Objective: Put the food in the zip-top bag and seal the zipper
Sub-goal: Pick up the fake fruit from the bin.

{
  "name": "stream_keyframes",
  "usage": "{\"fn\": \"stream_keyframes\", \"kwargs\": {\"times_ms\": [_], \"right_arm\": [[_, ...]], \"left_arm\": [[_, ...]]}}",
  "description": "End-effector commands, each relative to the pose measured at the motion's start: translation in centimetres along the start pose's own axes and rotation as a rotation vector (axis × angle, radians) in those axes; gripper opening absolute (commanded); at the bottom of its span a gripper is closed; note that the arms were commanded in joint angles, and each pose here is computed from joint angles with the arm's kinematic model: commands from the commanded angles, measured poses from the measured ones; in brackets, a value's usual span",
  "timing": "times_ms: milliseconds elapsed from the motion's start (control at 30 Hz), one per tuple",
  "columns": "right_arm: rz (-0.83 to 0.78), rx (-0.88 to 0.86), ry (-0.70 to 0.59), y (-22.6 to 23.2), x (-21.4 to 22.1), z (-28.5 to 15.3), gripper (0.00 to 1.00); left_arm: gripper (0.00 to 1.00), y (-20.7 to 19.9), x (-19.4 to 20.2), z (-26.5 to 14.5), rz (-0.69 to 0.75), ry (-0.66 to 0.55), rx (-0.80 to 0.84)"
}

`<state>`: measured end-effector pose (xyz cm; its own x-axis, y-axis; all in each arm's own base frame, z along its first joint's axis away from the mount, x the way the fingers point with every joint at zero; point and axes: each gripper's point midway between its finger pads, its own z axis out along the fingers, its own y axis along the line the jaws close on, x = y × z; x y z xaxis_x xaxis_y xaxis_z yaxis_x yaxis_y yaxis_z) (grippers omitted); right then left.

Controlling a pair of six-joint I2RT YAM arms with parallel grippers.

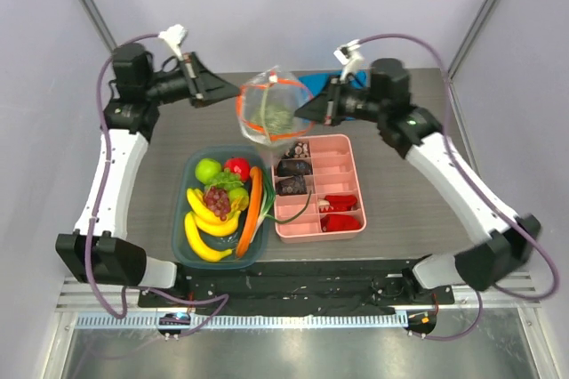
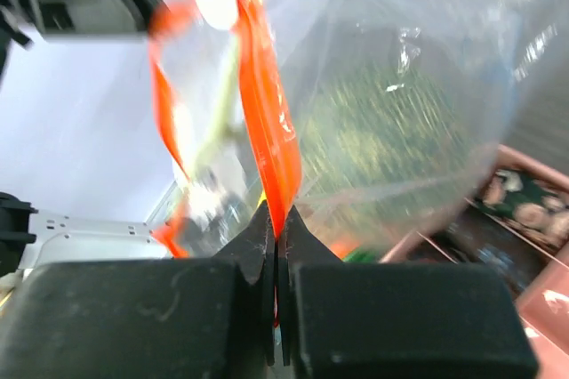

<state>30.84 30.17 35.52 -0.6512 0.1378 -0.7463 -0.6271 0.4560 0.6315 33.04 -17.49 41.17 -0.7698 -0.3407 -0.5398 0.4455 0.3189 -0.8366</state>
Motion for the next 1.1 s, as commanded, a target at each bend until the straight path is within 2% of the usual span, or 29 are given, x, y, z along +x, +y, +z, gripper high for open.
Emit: {"fn": "stream_keyframes", "kwargs": {"times_ms": [0, 33, 67, 200, 233, 300, 333, 400, 433, 500, 533, 567, 667, 733, 800, 867, 933, 1067], "right_arm": [[-0.040, 0.108, -0.051, 0.4, -0.9, -6.4, 0.01], [-0.044, 0.135, -0.063, 0.9, -0.7, -8.4, 0.01], [-0.049, 0.180, -0.088, 0.5, -1.0, -9.6, 0.01], [-0.071, 0.400, -0.191, -1.3, -2.3, -15.7, 0.01], [-0.070, 0.463, -0.199, -1.6, -2.1, -17.1, 0.01], [-0.105, 0.599, -0.246, -2.5, -2.7, -19.7, 0.01], [-0.109, 0.650, -0.248, -2.6, -2.6, -20.9, 0.01], [-0.148, 0.781, -0.271, -3.9, -3.1, -23.0, 0.01], [-0.155, 0.825, -0.262, -4.2, -2.9, -23.9, 0.01], [-0.187, 0.994, -0.246, -6.3, -2.9, -26.1, 0.01], [-0.183, 1.121, -0.214, -8.0, -2.1, -27.8, 0.01], [-0.188, 1.163, -0.181, -8.8, -1.5, -28.2, 0.01], [-0.227, 1.229, -0.084, -10.7, 0.5, -28.7, 0.01], [-0.248, 1.282, -0.031, -12.2, 1.5, -29.1, 0.01], [-0.273, 1.287, 0.010, -12.9, 1.9, -28.9, 0.01], [-0.293, 1.274, 0.072, -13.9, 2.5, -28.2, 0.01], [-0.290, 1.263, 0.126, -14.9, 3.1, -27.4, 0.01], [-0.262, 1.207, 0.222, -16.5, 4.9, -25.7, 0.01]], "left_arm": [[0.27, -2.8, 2.9, 4.9, 0.228, 0.071, 0.003], [0.34, -3.3, 3.6, 5.9, 0.274, 0.094, 0.018], [0.35, -4.7, 5.4, 7.4, 0.290, 0.143, 0.052], [0.48, -6.0, 8.1, 12.1, 0.326, 0.227, 0.104], [0.55, -6.2, 8.8, 12.9, 0.328, 0.248, 0.116], [0.62, -7.0, 9.5, 14.3, 0.321, 0.270, 0.136], [0.70, -6.4, 9.5, 15.1, 0.298, 0.275, 0.138], [0.79, -5.9, 8.8, 15.4, 0.285, 0.258, 0.121], [0.88, -5.1, 8.5, 15.1, 0.295, 0.244, 0.078], [1.00, -3.8, 7.9, 14.3, 0.370, 0.218, 0.014], [1.00, -3.3, 7.0, 13.0, 0.396, 0.174, -0.048], [1.00, -2.2, 7.2, 12.3, 0.411, 0.170, -0.083], [1.00, 0.4, 6.6, 8.8, 0.540, 0.133, -0.211], [1.00, 2.0, 6.6, 6.7, 0.622, 0.157, -0.266], [1.00, 3.6, 8.2, 4.3, 0.637, 0.237, -0.331], [1.00, 5.3, 9.7, 2.6, 0.726, 0.331, -0.359], [0.95, 6.4, 11.4, 0.5, 0.760, 0.414, -0.394], [0.92, 9.8, 14.8, -3.0, 0.828, 0.568, -0.458]]}}
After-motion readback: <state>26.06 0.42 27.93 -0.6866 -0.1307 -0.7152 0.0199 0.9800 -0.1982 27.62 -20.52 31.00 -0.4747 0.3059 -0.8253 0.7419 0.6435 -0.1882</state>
